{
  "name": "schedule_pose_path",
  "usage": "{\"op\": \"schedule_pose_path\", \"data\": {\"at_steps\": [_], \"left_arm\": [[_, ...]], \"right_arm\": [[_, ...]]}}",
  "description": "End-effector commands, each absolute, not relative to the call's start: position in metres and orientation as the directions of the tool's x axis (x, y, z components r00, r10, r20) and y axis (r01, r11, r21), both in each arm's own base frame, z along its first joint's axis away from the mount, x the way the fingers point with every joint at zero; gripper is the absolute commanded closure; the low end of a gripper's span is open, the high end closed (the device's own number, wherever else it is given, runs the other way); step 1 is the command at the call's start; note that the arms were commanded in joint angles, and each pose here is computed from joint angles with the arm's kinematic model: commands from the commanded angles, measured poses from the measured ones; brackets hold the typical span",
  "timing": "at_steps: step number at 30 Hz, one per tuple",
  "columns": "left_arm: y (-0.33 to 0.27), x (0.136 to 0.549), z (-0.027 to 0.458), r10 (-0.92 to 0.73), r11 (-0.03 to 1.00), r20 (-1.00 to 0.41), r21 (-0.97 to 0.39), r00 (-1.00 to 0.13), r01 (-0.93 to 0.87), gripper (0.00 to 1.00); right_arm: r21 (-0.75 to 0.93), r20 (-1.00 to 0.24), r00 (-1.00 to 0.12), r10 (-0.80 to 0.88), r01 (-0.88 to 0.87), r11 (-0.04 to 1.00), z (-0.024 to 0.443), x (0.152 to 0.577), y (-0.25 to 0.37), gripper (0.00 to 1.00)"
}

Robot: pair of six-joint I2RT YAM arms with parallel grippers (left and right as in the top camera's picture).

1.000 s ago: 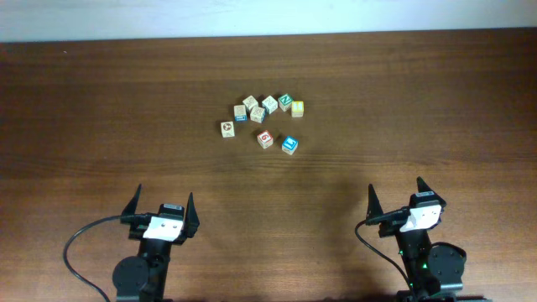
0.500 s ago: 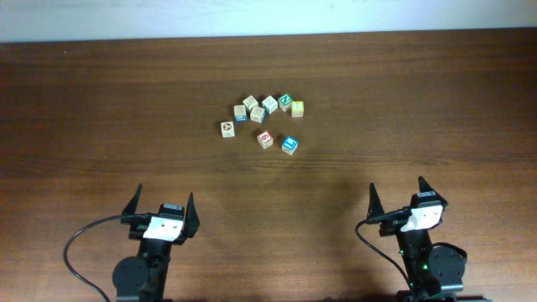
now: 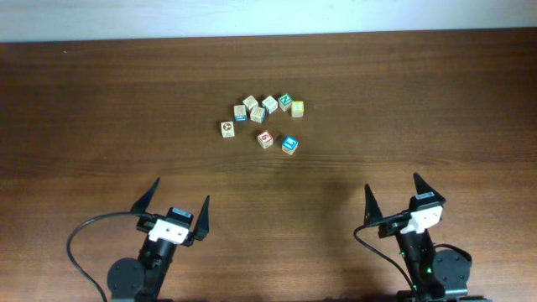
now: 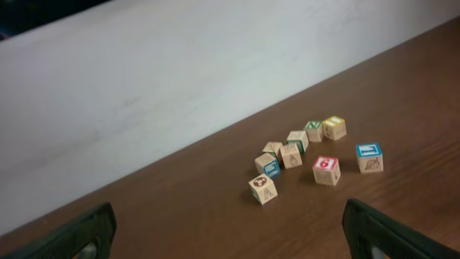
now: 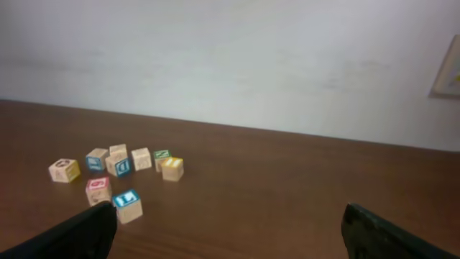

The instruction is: Rotate 4 blocks

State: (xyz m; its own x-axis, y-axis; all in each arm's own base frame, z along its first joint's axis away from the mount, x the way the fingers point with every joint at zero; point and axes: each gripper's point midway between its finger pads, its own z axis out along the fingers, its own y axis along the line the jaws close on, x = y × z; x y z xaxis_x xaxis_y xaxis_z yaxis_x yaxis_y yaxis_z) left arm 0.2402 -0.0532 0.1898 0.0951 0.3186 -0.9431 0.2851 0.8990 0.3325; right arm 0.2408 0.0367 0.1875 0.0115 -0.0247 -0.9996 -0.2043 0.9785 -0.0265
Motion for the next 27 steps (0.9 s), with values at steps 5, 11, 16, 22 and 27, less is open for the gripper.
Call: {"op": "schedule_pose_path", "data": {"at_steps": [5, 11, 16, 22, 27], "left_arm": [[-0.061, 0.267, 0.241, 0.304, 0.889, -0.953, 0.284, 0.002, 0.358, 0.01], [-0.070, 0.328, 0.258, 0.302, 0.871, -0.919, 0.158, -0.254, 0.465, 0.01], [-0.071, 0.384, 0.252, 0.305, 0.871, -0.849, 0.065, -0.431, 0.487, 0.01], [-0.071, 0.434, 0.248, 0.308, 0.871, -0.750, -0.026, -0.585, 0.491, 0.01], [-0.071, 0.457, 0.228, 0.310, 0.872, -0.681, -0.074, -0.664, 0.483, 0.01]], "right_arm": [[-0.022, -1.000, 0.016, -0.018, -0.255, 0.967, 0.233, 0.236, 0.046, 0.01], [0.004, -0.987, -0.156, -0.042, -0.283, 0.959, 0.254, 0.262, 0.051, 0.01], [0.054, -0.930, -0.359, -0.081, -0.350, 0.935, 0.263, 0.300, 0.063, 0.01], [0.259, -0.737, -0.670, -0.090, -0.402, 0.878, 0.254, 0.363, 0.090, 0.01], [0.331, -0.622, -0.758, -0.195, -0.481, 0.812, 0.218, 0.398, 0.149, 0.02]]}}
